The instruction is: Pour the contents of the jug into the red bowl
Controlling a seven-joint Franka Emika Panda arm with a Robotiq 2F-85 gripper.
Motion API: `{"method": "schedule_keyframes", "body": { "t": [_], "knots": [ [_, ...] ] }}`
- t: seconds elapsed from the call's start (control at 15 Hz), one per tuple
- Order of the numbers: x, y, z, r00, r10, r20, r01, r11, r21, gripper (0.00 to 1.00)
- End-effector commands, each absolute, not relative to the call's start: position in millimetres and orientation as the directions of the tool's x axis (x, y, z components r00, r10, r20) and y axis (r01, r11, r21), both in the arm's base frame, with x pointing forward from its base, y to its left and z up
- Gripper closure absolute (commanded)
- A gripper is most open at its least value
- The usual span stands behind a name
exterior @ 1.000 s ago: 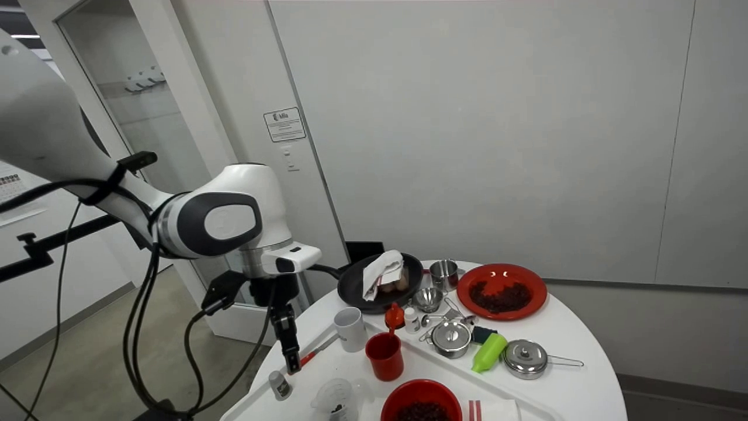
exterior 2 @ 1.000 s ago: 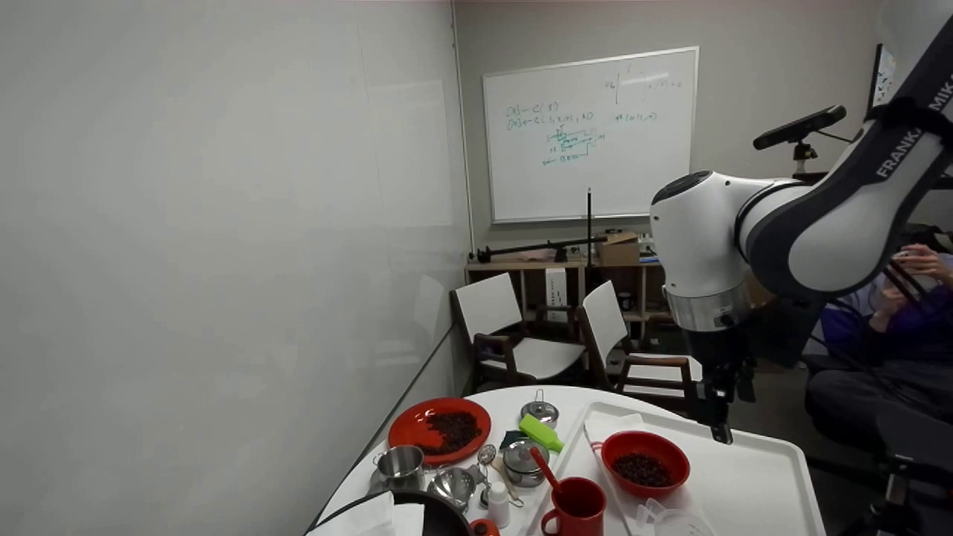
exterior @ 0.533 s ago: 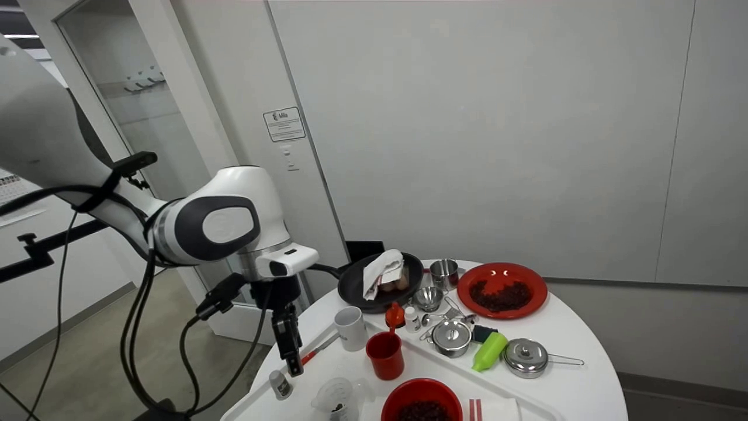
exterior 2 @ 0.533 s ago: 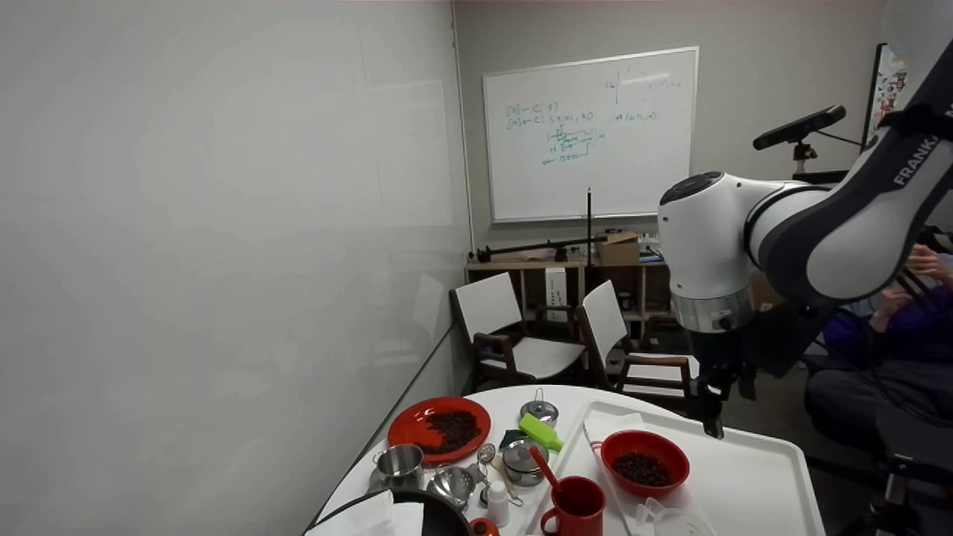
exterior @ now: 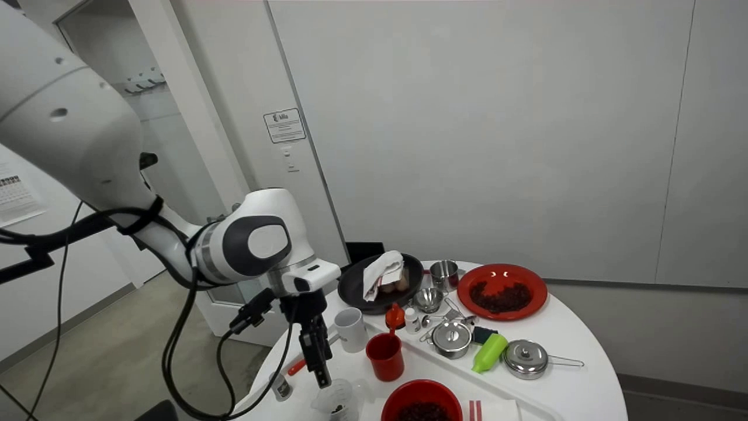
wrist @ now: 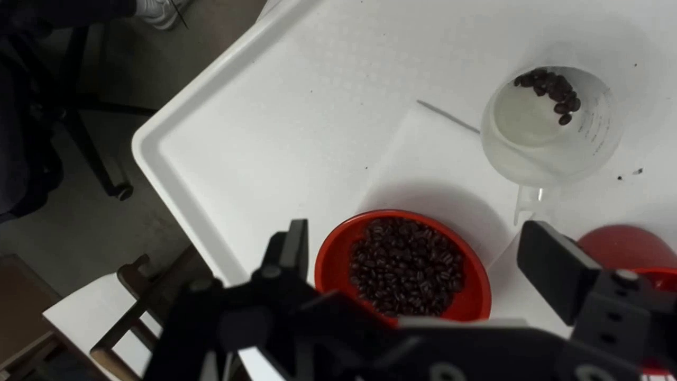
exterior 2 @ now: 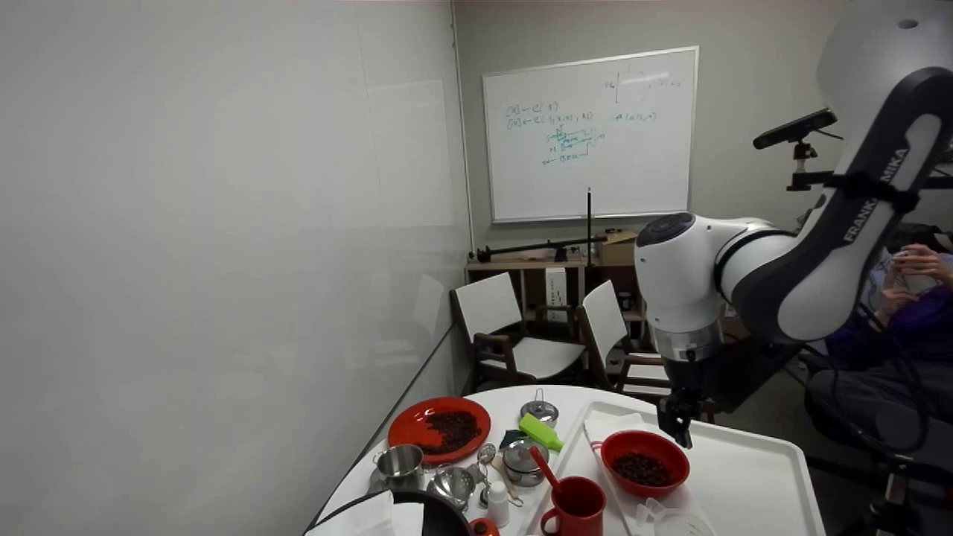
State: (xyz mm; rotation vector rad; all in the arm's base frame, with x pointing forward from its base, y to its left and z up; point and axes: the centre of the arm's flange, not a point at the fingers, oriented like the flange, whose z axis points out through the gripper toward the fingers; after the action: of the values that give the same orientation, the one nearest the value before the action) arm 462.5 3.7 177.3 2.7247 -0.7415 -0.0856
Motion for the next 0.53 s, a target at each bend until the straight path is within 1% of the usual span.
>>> {"method": "schedule_keyframes", "body": {
  "t": [0.0,0.27,0.47],
  "knots": [
    [507.7,2.0,138.7,0.891,-0.438,-0.12,-0.386,-0.87,0.306,0.0],
    [525.2,-3.1,109.9,0.9,-0.354,-0.255,-0.285,-0.919,0.273,0.0],
    [530.3,-11.8,97.0,0.886,-0.319,-0.336,-0.256,-0.941,0.221,0.0]
  ]
}}
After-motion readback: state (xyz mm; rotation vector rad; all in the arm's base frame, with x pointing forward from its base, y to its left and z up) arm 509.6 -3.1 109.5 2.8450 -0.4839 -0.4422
